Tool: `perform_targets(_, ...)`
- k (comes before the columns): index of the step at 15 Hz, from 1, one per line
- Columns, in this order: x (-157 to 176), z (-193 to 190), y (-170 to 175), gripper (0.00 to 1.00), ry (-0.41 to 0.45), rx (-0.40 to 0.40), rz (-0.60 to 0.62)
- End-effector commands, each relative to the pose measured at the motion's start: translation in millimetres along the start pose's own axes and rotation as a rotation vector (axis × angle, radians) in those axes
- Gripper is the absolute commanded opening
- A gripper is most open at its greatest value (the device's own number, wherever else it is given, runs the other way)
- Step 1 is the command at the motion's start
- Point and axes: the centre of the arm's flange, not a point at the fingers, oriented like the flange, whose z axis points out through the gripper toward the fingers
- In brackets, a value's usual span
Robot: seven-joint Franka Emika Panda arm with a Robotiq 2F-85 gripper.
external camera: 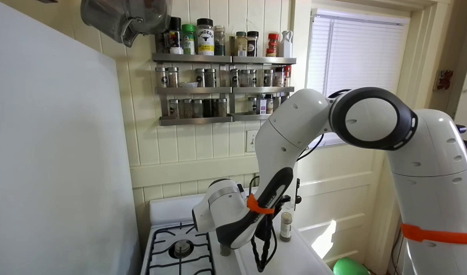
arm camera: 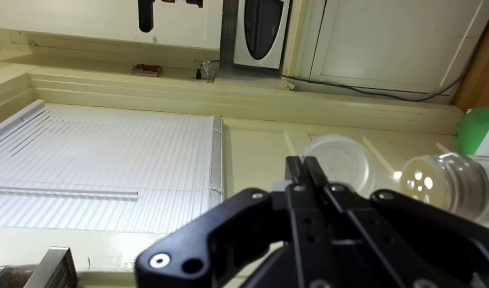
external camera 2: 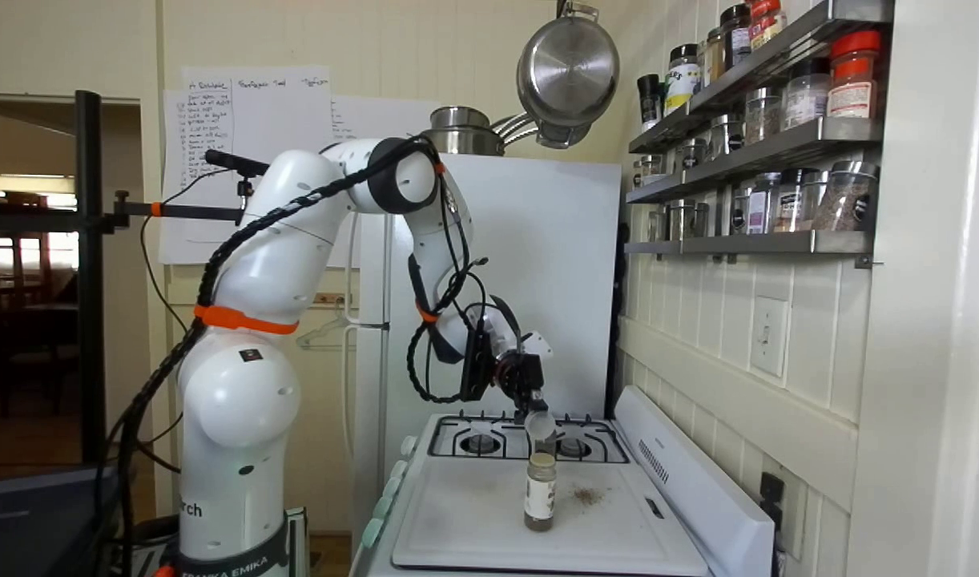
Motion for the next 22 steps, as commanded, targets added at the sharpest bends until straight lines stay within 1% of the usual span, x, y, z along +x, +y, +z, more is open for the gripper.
perform_targets(1, -6.9, 11.9, -11.0, 0.01, -0.011, 0.021, -0.01)
perform_targets(9, 2.9, 25.7, -21.0, 0.01, -0.007, 0.061, -0.005)
perform_targets(15, 11.3, 21.4, -21.8, 0.01, 0.007, 0.1, 0.012)
perform_targets(22, 14.1, 14.9, -18.8, 0.01, 0.009, 0.108, 0.019)
